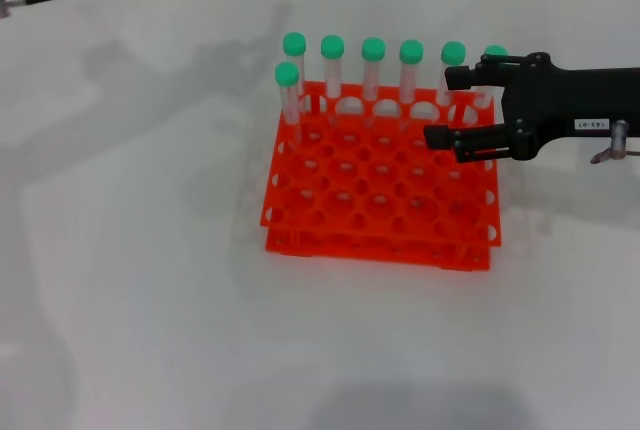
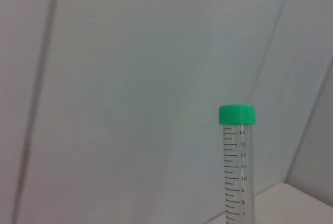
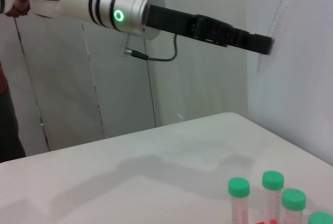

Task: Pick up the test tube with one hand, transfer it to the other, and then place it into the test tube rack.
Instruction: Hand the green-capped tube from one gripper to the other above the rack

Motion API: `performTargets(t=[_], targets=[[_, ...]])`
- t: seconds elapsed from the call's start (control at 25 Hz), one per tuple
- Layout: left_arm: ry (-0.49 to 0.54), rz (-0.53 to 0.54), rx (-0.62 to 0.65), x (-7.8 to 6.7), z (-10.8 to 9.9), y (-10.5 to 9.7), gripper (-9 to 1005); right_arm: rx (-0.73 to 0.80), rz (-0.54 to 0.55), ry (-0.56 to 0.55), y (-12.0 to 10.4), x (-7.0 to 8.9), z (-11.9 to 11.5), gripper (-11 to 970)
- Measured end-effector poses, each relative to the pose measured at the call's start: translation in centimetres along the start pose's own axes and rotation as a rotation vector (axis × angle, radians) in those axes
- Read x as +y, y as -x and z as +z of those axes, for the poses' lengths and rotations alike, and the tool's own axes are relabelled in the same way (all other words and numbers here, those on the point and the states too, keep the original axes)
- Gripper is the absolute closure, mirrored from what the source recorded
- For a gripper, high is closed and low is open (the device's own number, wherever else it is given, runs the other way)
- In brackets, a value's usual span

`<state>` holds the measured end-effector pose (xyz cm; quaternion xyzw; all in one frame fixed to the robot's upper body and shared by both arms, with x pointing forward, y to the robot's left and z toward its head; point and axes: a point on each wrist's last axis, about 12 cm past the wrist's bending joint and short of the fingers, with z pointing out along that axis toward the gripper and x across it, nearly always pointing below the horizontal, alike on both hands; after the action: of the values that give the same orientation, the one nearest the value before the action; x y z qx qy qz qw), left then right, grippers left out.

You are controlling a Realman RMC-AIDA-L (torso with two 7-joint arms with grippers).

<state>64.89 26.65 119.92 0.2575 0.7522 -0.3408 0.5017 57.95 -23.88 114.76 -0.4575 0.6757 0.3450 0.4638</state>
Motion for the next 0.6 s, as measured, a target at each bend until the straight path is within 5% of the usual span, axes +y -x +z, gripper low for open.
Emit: performTargets(t=[0.36, 0.6], targets=[[-0.139, 0.048, 0.041, -2.5, 3.6, -1.0, 802, -0.008, -0.012, -0.001, 0.1, 0.0, -0.3, 128], [-0.276, 0.137, 0.101, -4.4, 4.0, -2.3, 803, -0.026, -0.011, -0.003, 0.1, 0.1, -0.7, 130]])
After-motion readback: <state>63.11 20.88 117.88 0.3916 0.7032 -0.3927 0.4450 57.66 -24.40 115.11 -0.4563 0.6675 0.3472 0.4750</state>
